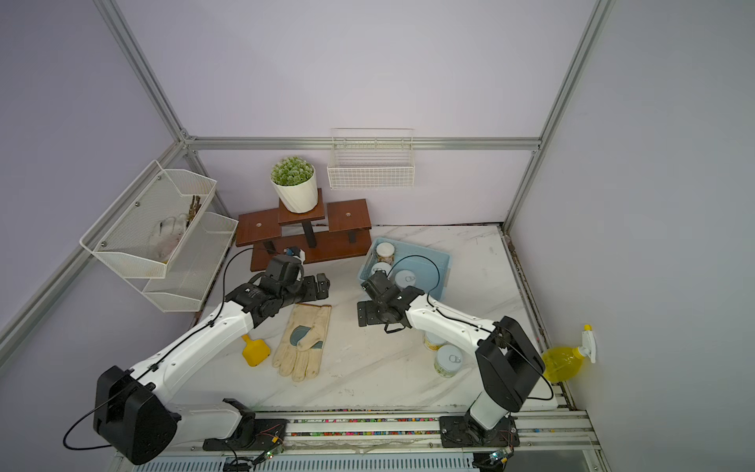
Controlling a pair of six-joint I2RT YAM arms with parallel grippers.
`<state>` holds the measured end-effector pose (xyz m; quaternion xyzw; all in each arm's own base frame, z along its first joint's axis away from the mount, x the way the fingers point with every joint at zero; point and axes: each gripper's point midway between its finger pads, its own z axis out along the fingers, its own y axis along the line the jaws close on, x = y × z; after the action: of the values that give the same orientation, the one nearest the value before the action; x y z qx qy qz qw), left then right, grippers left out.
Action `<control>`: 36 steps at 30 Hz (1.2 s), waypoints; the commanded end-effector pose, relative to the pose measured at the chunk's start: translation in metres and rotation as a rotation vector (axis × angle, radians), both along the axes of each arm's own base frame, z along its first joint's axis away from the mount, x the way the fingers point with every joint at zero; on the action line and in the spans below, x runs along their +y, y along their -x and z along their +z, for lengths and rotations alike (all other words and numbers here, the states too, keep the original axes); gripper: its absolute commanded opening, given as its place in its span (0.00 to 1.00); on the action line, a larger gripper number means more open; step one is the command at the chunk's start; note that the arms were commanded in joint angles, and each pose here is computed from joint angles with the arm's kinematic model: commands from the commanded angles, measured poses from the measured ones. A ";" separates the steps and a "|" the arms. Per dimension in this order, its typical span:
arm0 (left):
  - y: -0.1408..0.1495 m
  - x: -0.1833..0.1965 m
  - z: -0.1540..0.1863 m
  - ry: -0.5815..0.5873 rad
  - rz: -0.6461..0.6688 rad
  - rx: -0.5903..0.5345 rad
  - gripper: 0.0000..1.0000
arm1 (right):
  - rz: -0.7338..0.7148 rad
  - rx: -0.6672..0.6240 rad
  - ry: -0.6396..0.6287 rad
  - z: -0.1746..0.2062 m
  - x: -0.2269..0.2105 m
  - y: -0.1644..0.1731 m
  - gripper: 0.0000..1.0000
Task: Put the canned food in the basket
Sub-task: Pick up the canned food from the center of the board.
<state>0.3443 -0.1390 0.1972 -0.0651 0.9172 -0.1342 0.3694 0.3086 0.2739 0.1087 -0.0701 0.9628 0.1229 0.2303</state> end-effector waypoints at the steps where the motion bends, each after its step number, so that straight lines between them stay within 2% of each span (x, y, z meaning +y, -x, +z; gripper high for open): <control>1: 0.003 0.011 0.007 0.109 0.045 -0.027 1.00 | -0.026 0.014 0.088 -0.008 0.000 -0.006 0.99; 6: 0.010 0.035 -0.001 0.131 0.099 -0.015 1.00 | -0.064 0.040 0.166 -0.022 0.001 -0.017 0.99; 12: 0.011 0.047 0.006 0.126 0.122 -0.031 1.00 | -0.040 0.066 0.167 -0.031 0.013 -0.021 0.99; 23: 0.017 0.051 -0.019 0.219 0.134 0.054 1.00 | -0.066 0.065 0.194 -0.029 0.016 -0.031 0.99; 33: 0.028 0.055 -0.026 0.215 0.140 0.064 1.00 | -0.068 0.085 0.245 -0.042 0.021 -0.041 0.99; 36: 0.032 0.055 -0.026 0.222 0.142 0.060 1.00 | -0.064 0.096 0.253 -0.044 0.023 -0.043 0.94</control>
<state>0.3138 -0.0831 0.1608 -0.1724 0.9102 -0.1902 0.3251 0.3499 0.2983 0.0620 -0.0633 0.9819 0.0096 0.1785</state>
